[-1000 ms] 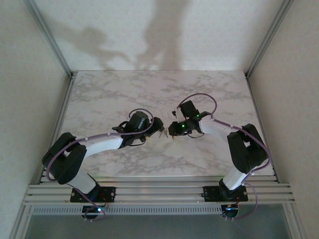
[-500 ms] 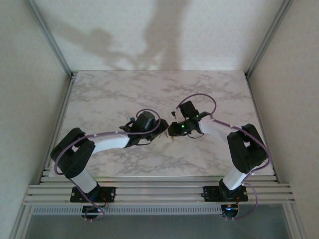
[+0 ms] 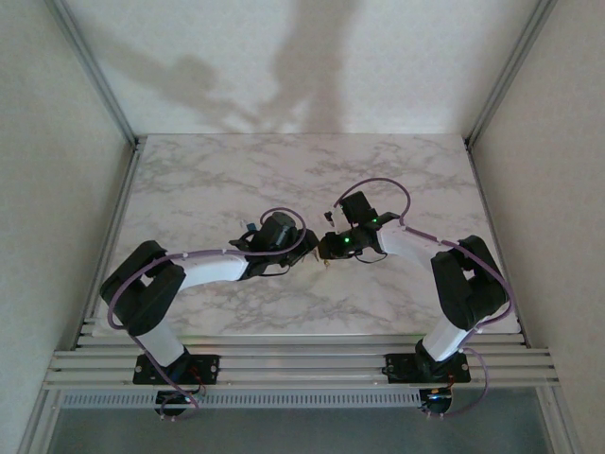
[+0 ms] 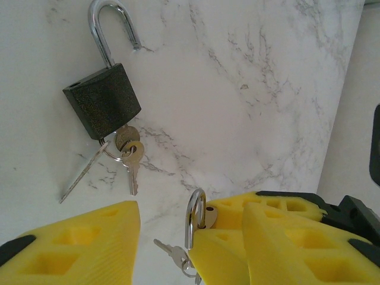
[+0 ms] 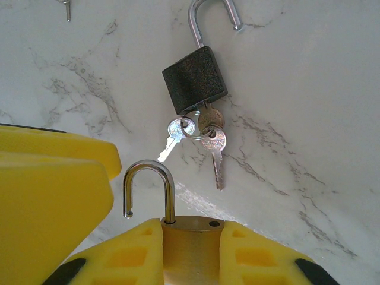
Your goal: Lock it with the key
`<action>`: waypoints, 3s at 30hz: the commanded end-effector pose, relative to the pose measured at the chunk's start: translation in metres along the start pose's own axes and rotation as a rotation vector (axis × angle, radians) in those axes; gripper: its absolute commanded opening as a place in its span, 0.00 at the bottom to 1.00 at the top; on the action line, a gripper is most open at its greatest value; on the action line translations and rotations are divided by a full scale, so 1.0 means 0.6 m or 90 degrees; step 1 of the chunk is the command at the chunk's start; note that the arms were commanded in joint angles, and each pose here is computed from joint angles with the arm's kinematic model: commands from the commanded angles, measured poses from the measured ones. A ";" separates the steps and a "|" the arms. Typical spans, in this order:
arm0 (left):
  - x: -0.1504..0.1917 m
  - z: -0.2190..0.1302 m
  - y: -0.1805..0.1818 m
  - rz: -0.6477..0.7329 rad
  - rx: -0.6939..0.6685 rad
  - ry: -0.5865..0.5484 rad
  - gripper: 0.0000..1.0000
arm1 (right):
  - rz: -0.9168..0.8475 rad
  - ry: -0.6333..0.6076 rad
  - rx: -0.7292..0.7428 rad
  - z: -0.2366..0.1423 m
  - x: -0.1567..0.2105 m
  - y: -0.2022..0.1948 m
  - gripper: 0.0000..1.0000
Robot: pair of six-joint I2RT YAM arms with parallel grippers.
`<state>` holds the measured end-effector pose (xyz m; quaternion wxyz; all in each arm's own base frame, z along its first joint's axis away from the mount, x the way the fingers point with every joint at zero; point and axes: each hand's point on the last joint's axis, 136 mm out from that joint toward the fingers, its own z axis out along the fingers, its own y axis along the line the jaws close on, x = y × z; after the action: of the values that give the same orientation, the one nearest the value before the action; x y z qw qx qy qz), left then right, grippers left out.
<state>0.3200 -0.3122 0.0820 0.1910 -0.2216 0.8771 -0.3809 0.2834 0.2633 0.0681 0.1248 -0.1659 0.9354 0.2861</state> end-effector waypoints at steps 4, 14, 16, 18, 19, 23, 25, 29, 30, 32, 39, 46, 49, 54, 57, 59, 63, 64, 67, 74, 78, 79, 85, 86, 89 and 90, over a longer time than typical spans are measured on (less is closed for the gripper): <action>0.003 0.011 -0.015 -0.006 0.013 0.004 0.42 | -0.026 -0.003 -0.035 -0.007 0.002 0.025 0.21; 0.004 0.018 -0.009 -0.018 0.013 0.005 0.30 | -0.028 0.006 -0.041 -0.004 0.005 0.029 0.21; 0.003 0.018 -0.012 -0.020 0.016 0.003 0.28 | -0.029 0.007 -0.043 -0.003 0.005 0.031 0.20; 0.002 0.017 -0.012 -0.021 0.018 0.003 0.27 | -0.028 0.009 -0.044 -0.002 0.006 0.030 0.21; 0.003 0.017 -0.013 -0.020 0.018 0.003 0.25 | -0.027 0.010 -0.044 -0.001 0.007 0.030 0.21; 0.004 0.020 -0.010 -0.022 0.015 0.004 0.19 | -0.029 0.013 -0.047 0.000 0.008 0.032 0.21; 0.004 0.020 -0.009 -0.023 0.014 0.005 0.17 | -0.029 0.014 -0.050 0.000 0.008 0.034 0.21; 0.004 0.022 -0.006 -0.024 0.012 0.005 0.16 | -0.030 0.015 -0.050 0.001 0.009 0.035 0.21; 0.005 0.023 -0.004 -0.024 0.010 0.006 0.16 | -0.029 0.015 -0.051 0.001 0.009 0.034 0.20; 0.005 0.023 -0.006 -0.025 0.012 0.006 0.14 | -0.029 0.016 -0.051 0.001 0.009 0.035 0.20; 0.005 0.023 -0.003 -0.025 0.008 0.006 0.12 | -0.031 0.016 -0.053 0.000 0.010 0.037 0.20; 0.005 0.024 0.000 -0.026 0.004 0.005 0.11 | -0.033 0.015 -0.058 -0.001 0.009 0.040 0.19; 0.004 0.024 -0.001 -0.027 0.003 0.004 0.10 | -0.034 0.015 -0.060 -0.001 0.010 0.041 0.19; 0.004 0.024 0.000 -0.025 -0.001 0.004 0.03 | -0.035 0.015 -0.061 -0.002 0.010 0.043 0.19; 0.003 0.022 0.000 -0.023 -0.004 0.002 0.00 | -0.035 0.014 -0.061 -0.002 0.009 0.042 0.19; 0.002 0.020 0.001 -0.023 -0.009 -0.001 0.00 | -0.037 0.015 -0.061 -0.002 0.010 0.043 0.20; -0.008 0.009 0.006 -0.022 -0.020 -0.024 0.00 | -0.042 0.009 -0.067 -0.006 0.009 0.046 0.24; -0.011 0.005 0.008 -0.023 -0.022 -0.032 0.00 | -0.042 0.008 -0.068 -0.007 0.009 0.047 0.25; -0.019 -0.009 0.006 -0.022 -0.020 -0.052 0.00 | -0.045 0.007 -0.071 -0.007 0.009 0.049 0.27; -0.035 -0.032 -0.001 -0.023 -0.012 -0.090 0.00 | -0.050 0.009 -0.084 -0.008 0.010 0.055 0.33; -0.040 -0.039 -0.002 -0.024 -0.012 -0.102 0.00 | -0.051 0.008 -0.090 -0.010 0.011 0.058 0.35; -0.041 -0.040 -0.001 -0.025 -0.013 -0.103 0.00 | -0.053 0.009 -0.092 -0.010 0.011 0.060 0.36; -0.051 -0.057 -0.009 -0.021 -0.008 -0.126 0.00 | -0.056 0.004 -0.096 -0.014 0.011 0.063 0.41; -0.052 -0.059 -0.010 -0.019 -0.008 -0.128 0.00 | -0.056 0.002 -0.096 -0.015 0.011 0.063 0.42; -0.054 -0.064 -0.014 -0.012 -0.008 -0.131 0.00 | -0.061 -0.006 -0.094 -0.019 0.008 0.065 0.43; -0.055 -0.065 -0.014 -0.010 -0.008 -0.133 0.00 | -0.062 -0.010 -0.092 -0.021 0.007 0.064 0.45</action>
<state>0.3292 -0.2834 0.1080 0.2546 -0.2696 0.8566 -0.3588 0.2694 0.2880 0.0924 0.1277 -0.2085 0.9041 0.3506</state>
